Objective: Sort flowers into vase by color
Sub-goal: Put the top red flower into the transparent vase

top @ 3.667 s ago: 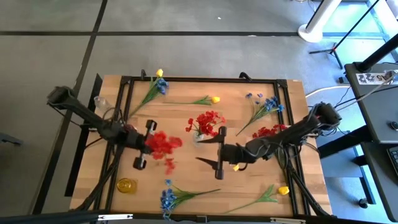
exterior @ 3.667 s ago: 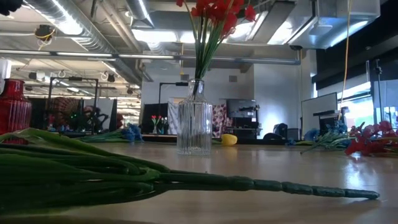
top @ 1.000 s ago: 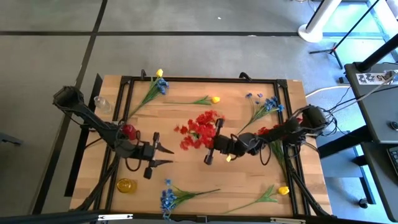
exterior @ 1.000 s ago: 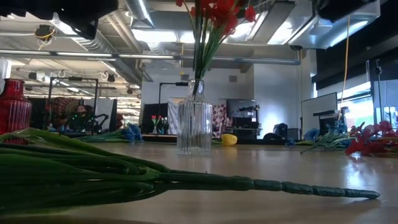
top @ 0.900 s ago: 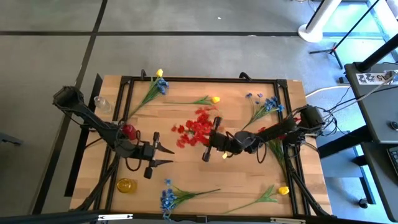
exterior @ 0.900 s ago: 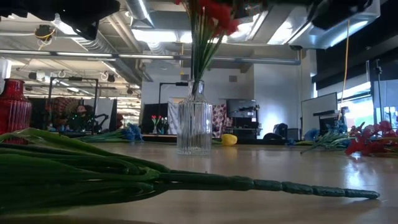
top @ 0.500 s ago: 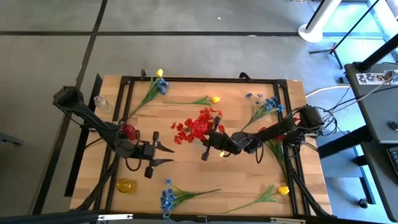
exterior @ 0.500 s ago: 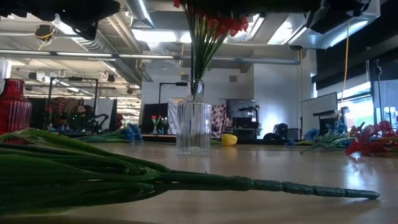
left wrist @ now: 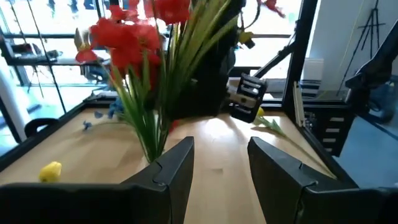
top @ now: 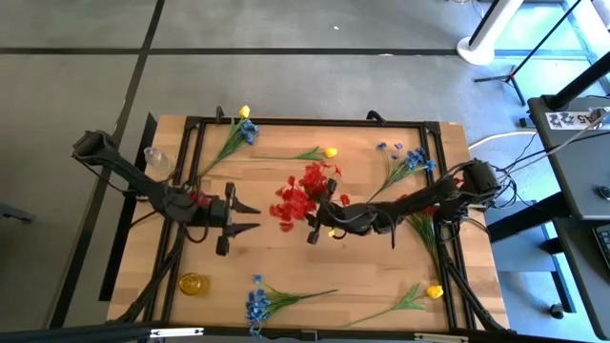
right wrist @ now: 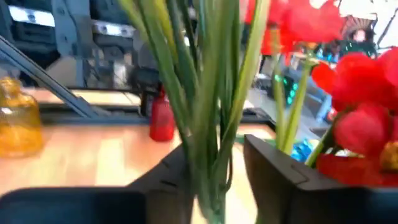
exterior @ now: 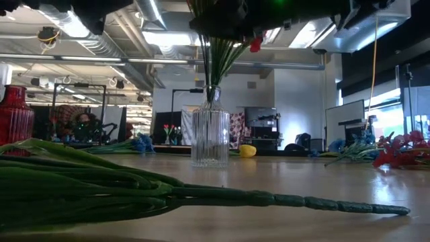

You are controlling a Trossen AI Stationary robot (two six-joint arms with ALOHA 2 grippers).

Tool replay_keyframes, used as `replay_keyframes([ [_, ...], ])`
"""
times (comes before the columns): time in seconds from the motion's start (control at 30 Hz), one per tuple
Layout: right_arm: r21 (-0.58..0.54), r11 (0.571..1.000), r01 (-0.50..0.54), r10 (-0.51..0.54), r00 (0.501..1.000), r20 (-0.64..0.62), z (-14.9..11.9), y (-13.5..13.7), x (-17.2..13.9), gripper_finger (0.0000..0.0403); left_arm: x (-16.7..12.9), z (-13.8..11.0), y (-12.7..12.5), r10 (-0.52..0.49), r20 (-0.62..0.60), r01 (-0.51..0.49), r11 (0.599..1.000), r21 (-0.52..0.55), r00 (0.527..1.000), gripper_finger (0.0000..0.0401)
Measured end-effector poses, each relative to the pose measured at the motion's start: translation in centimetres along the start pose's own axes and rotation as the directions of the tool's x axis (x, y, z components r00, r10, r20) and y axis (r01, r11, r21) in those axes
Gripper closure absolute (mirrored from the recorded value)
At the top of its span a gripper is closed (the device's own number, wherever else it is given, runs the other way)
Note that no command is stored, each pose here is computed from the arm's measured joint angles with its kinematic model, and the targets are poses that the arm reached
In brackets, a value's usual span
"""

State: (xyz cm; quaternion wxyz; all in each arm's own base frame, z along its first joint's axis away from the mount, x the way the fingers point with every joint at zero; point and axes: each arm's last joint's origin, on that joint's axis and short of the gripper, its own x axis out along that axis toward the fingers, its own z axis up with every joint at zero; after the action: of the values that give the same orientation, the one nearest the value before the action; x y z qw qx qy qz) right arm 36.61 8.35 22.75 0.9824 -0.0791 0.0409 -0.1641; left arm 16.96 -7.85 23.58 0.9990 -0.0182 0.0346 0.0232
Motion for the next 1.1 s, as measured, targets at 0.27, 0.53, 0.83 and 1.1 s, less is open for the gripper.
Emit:
replay_keyframes([
  [0.27, -0.022, 1.000, -0.011, 0.006, 0.974, -0.226, 3.4, -0.5, 0.0, 0.0164, 0.2, 0.6, 2.2, 0.027, 0.005, -0.027, 1.000, -0.009, 1.000, 0.0252],
  [0.53, 0.019, 0.995, -0.096, 0.097, 0.931, -0.352, 6.8, -1.2, -0.8, 0.0096, 0.5, 0.8, 3.7, 0.059, -0.014, -0.059, 0.998, 0.023, 0.998, 0.0252],
  [0.83, -0.001, 0.990, -0.140, 0.132, 0.930, -0.344, 9.8, -1.8, -1.8, 0.0077, 0.9, 1.1, 2.4, -0.152, -0.037, 0.154, 0.987, 0.054, 0.988, 0.0252],
  [1.1, -0.020, 0.983, -0.184, 0.173, 0.952, -0.252, 13.4, -1.9, -3.4, 0.0077, 3.7, -0.7, 0.5, -0.078, -0.019, 0.080, 0.988, 0.135, 0.997, 0.0252],
])
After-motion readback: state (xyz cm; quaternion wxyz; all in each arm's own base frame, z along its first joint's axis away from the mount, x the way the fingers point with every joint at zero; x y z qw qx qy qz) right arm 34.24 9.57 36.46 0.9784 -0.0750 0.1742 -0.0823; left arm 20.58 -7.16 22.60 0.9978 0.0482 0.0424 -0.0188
